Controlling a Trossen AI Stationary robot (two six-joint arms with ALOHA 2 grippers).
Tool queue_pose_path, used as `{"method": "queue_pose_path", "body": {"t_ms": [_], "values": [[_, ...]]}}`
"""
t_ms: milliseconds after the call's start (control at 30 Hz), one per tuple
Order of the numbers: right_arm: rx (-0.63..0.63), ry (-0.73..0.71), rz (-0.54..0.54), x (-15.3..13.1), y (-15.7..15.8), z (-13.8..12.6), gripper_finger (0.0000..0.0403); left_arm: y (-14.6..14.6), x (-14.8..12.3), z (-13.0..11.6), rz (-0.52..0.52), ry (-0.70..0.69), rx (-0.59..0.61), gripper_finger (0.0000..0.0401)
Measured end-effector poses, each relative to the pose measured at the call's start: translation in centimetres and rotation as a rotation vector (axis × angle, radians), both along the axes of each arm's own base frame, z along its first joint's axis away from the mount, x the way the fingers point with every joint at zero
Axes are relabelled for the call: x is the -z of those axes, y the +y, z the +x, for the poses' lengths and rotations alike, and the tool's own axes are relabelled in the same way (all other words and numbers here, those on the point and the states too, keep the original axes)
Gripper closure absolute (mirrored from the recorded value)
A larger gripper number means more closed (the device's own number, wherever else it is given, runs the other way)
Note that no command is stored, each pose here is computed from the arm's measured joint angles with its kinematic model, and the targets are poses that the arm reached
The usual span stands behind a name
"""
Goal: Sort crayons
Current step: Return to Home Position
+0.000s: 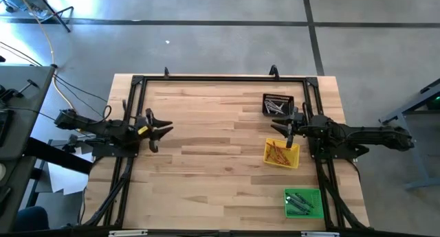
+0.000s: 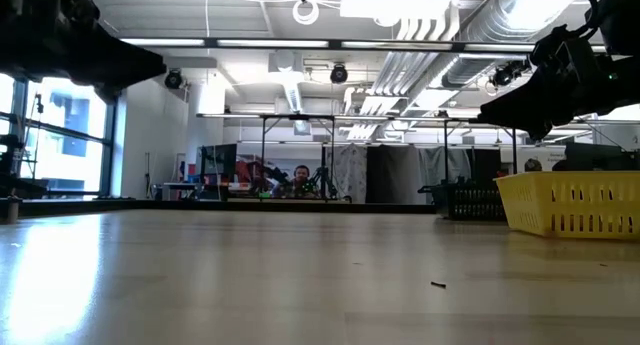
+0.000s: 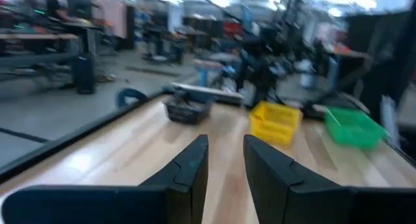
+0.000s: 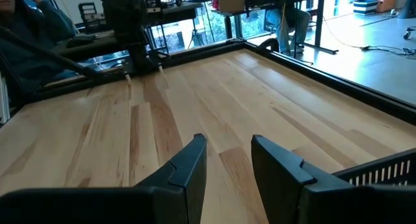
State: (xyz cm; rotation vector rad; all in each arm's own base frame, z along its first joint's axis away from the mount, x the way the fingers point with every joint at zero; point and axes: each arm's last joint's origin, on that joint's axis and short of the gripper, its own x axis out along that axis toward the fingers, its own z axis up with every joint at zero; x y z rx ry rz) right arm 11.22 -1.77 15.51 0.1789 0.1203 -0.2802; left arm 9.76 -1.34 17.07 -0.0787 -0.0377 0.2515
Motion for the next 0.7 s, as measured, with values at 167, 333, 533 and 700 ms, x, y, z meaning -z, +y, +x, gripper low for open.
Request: {"method": "queue_pose_path", "body": {"t_ms": [167, 333, 533, 700], "values": [[0.0, 0.001, 0.0, 0.0, 0.0, 0.0, 0.0286, 0.3, -0.43, -0.15, -0.018, -0.046, -0.082, 0.0314], [0.0, 0.005, 0.001, 0.05, 0.0, -0.01, 0.0286, 0.26, 0.15, -0.09, 0.003, 0.014, -0.073, 0.0314], [0.0, 0.005, 0.0, 0.05, 0.0, -0.01, 0.0286, 0.27, 0.2, -0.05, 0.035, 0.03, -0.083, 0.0314], [0.0, 0.007, 0.001, 0.07, 0.0, -0.01, 0.0286, 0.31, 0.2, -0.07, 0.059, 0.038, -0.101, 0.0314]]}}
